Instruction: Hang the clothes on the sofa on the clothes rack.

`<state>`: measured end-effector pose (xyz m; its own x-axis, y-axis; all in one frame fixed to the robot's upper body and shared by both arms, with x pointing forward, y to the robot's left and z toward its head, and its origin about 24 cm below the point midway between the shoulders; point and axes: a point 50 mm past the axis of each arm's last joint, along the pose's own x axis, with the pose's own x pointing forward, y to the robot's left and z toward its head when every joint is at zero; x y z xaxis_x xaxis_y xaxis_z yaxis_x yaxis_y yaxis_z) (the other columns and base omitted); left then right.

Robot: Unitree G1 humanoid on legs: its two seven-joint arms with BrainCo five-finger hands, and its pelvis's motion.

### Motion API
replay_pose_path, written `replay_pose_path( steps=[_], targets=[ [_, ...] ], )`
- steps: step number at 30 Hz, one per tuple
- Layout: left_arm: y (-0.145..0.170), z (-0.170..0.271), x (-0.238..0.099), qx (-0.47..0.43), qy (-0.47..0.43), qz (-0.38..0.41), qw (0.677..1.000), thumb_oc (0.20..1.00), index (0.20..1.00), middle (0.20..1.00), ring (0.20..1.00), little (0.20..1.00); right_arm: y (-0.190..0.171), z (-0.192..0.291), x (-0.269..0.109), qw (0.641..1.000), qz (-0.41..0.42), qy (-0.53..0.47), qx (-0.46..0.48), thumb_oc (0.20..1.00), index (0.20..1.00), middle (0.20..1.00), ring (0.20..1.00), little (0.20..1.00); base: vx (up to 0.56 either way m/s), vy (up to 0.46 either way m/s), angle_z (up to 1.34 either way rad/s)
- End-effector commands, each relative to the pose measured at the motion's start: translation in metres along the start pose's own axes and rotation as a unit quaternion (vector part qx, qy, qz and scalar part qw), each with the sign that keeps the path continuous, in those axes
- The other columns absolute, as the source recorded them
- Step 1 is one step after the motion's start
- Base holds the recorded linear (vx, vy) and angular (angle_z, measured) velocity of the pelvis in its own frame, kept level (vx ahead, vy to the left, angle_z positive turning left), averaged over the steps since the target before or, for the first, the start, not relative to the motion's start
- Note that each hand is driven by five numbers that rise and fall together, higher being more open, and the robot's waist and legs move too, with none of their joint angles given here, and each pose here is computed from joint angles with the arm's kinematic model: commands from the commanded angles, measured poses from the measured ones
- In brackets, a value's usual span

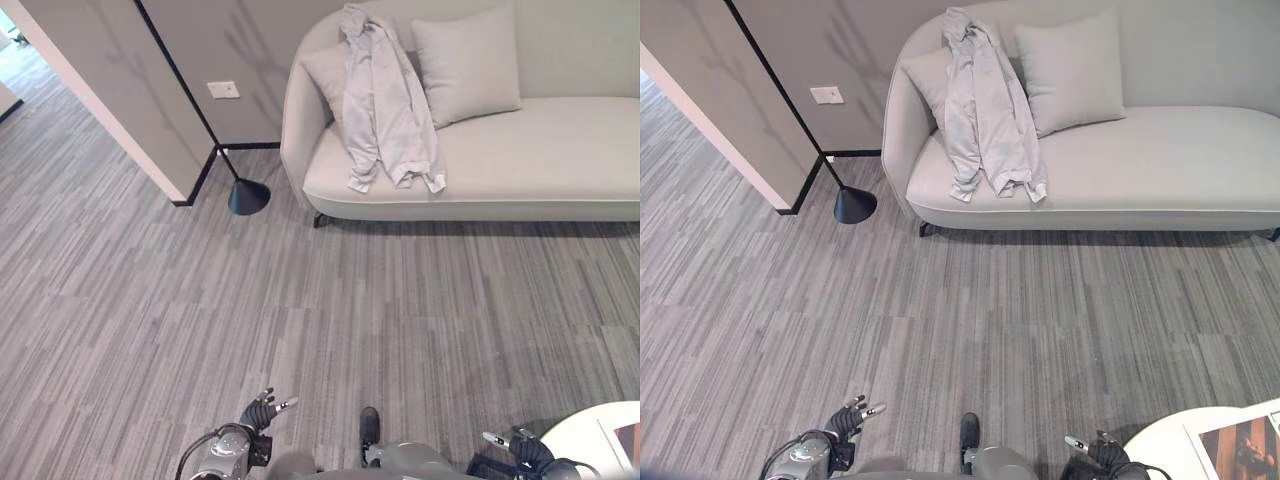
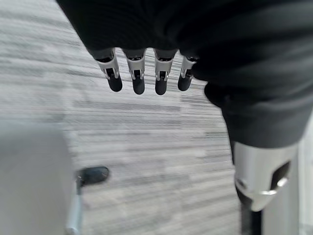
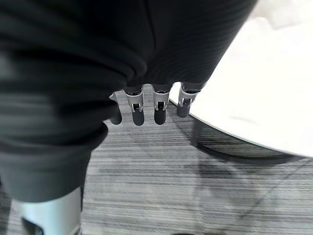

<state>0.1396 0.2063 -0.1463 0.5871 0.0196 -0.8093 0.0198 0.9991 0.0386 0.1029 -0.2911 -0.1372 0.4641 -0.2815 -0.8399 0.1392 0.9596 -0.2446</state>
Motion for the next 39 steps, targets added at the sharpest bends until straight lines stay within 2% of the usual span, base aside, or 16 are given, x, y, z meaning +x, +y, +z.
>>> replay_pose_path(
  steps=[1, 8, 12, 18, 30, 39],
  targets=[
    [-0.002, 0.016, 0.006, -0.012, -0.021, 0.000, 1.000, 1.000, 1.000, 1.000, 1.000, 1.000, -0.032, -0.016, -0.010, 0.999, -0.042, 0.008, -0.003, 1.000, 1.000, 1.000, 1.000, 1.000, 0.30, -0.037, -0.62],
    [-0.005, 0.007, 0.004, -0.013, -0.010, -0.005, 1.000, 1.000, 1.000, 1.000, 1.000, 1.000, -0.029, -0.013, -0.009, 0.999, -0.037, 0.003, -0.013, 1.000, 1.000, 1.000, 1.000, 1.000, 0.40, 0.006, -0.40],
    [0.002, -0.024, -0.006, -0.048, 0.032, 0.016, 0.998, 1.000, 1.000, 1.000, 1.000, 1.000, -0.015, -0.029, -0.011, 0.999, -0.008, 0.029, -0.040, 1.000, 1.000, 1.000, 1.000, 1.000, 0.67, 0.147, -0.51],
    [0.012, -0.018, -0.006, -0.042, 0.022, 0.026, 0.999, 1.000, 1.000, 1.000, 1.000, 1.000, -0.008, -0.033, -0.011, 0.997, 0.012, 0.037, -0.060, 1.000, 1.000, 1.000, 1.000, 1.000, 0.43, 0.153, -0.42],
    [0.024, 0.008, 0.000, -0.015, -0.011, 0.040, 0.999, 1.000, 1.000, 1.000, 1.000, 1.000, 0.002, -0.024, -0.007, 0.999, 0.018, 0.020, -0.035, 1.000, 1.000, 1.000, 1.000, 1.000, 0.23, -0.028, 0.33],
    [0.015, -0.006, -0.001, 0.001, 0.016, 0.025, 1.000, 1.000, 1.000, 1.000, 1.000, 1.000, -0.003, -0.047, -0.015, 0.997, 0.010, 0.058, -0.041, 1.000, 1.000, 1.000, 1.000, 1.000, 0.19, -0.156, 0.68]
  ],
)
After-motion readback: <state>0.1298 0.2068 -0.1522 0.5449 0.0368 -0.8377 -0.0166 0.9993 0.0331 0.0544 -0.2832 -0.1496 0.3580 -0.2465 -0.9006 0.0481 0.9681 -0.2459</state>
